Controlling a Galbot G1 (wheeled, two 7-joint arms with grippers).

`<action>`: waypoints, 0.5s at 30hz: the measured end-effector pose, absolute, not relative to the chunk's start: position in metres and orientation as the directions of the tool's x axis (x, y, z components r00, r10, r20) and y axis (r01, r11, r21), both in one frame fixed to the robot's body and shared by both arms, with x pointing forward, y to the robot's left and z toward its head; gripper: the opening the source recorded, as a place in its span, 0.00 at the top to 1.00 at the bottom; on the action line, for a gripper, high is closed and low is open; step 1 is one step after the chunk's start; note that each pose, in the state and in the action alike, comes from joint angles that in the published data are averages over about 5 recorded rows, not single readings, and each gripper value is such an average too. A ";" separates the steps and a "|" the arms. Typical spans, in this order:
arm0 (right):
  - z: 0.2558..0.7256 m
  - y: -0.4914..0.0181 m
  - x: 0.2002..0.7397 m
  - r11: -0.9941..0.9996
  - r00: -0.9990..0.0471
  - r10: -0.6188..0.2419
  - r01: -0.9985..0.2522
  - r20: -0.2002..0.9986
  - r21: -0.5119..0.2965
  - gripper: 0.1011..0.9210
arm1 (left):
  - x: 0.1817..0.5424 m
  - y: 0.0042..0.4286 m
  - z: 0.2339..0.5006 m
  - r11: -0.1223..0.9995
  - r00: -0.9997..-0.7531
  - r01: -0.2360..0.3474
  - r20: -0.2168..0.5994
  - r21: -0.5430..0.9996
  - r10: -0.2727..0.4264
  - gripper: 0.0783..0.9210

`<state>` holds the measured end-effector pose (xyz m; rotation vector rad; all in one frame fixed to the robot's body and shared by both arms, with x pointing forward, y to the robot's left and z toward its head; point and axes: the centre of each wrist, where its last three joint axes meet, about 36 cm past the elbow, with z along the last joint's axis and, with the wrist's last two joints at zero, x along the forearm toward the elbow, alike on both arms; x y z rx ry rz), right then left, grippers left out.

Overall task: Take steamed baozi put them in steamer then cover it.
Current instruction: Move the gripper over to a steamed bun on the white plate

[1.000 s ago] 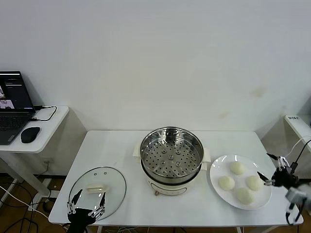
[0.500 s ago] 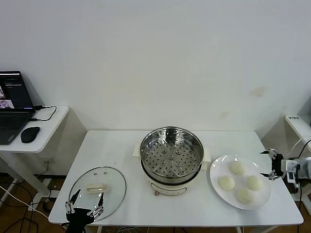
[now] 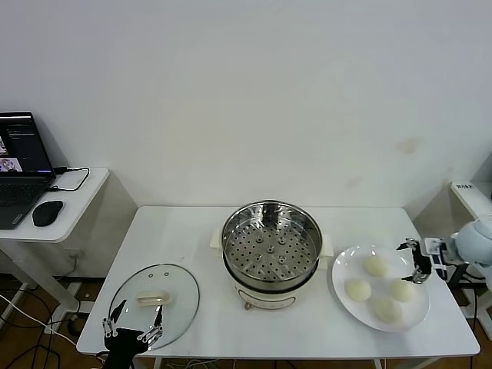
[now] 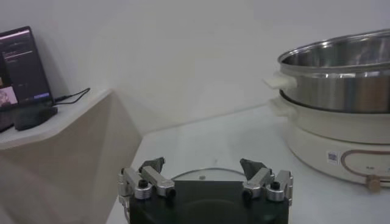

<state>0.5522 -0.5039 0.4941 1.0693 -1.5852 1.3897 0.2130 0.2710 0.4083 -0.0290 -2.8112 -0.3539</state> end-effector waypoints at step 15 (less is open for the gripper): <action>0.464 -0.471 0.588 0.025 -0.296 -0.082 -0.955 0.952 -0.295 0.12 | 0.213 0.271 0.407 0.968 -0.951 0.062 0.308 0.244 -0.017 0.12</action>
